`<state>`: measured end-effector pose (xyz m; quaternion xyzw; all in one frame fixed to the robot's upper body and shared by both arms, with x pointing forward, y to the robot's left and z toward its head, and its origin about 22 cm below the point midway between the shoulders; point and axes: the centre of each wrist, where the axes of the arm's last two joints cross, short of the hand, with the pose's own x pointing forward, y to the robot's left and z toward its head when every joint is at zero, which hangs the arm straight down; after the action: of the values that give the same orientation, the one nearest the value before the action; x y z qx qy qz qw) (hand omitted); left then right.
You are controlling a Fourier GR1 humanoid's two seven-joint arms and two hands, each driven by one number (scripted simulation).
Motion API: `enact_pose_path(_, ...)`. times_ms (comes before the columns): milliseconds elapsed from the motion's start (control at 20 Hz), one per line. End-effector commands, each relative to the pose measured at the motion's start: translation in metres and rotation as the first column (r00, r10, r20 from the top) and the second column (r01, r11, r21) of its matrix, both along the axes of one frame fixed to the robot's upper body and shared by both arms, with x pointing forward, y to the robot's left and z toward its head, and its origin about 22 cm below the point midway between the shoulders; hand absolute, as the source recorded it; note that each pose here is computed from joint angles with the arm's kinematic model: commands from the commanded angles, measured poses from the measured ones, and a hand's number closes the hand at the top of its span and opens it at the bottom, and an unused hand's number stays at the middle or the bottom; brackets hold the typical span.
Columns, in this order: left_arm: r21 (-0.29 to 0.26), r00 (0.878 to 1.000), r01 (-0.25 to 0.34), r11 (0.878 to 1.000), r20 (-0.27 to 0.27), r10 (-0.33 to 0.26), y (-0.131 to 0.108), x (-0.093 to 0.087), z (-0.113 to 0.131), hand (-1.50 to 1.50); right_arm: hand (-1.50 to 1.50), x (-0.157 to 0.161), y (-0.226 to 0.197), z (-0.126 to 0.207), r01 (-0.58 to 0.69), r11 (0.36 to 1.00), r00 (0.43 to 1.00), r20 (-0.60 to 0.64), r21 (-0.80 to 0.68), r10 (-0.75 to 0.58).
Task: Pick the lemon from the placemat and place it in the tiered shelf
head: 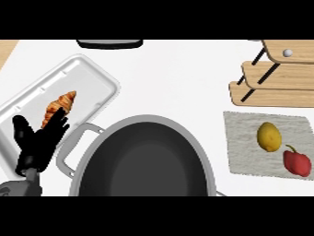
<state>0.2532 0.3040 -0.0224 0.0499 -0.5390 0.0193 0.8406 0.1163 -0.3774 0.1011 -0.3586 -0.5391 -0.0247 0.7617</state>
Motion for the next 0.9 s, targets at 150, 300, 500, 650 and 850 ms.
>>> enact_pose_path(150, -0.003, 1.0, 0.022, 1.0, 0.0, -0.022, -0.018, 0.01, -0.002, 0.0, -1.5, 0.046, 0.025, 0.052, 0.119, 0.992, 0.983, -0.137, -0.037, -0.123)
enact_pose_path(300, 0.001, 1.0, 0.023, 1.0, -0.02, -0.023, -0.012, 0.008, 0.002, 0.0, -1.5, 0.064, 0.043, 0.04, 0.158, 0.986, 0.967, -0.194, -0.052, -0.165)
enact_pose_path(500, 0.008, 0.999, 0.046, 0.999, -0.009, -0.046, -0.017, -0.007, 0.003, 0.0, -1.5, 0.099, 0.046, 0.034, 0.183, 0.976, 0.938, -0.276, -0.115, -0.209)
enact_pose_path(650, -0.014, 1.0, 0.022, 1.0, -0.009, -0.022, -0.026, -0.007, -0.018, 0.0, -1.5, 0.111, 0.062, 0.041, 0.157, 0.985, 0.921, -0.348, -0.077, -0.174)
enact_pose_path(850, -0.008, 0.999, 0.026, 1.0, -0.021, -0.026, -0.014, -0.011, 0.0, 0.0, -1.5, 0.126, 0.056, 0.015, 0.123, 0.986, 0.882, -0.442, -0.114, -0.161)
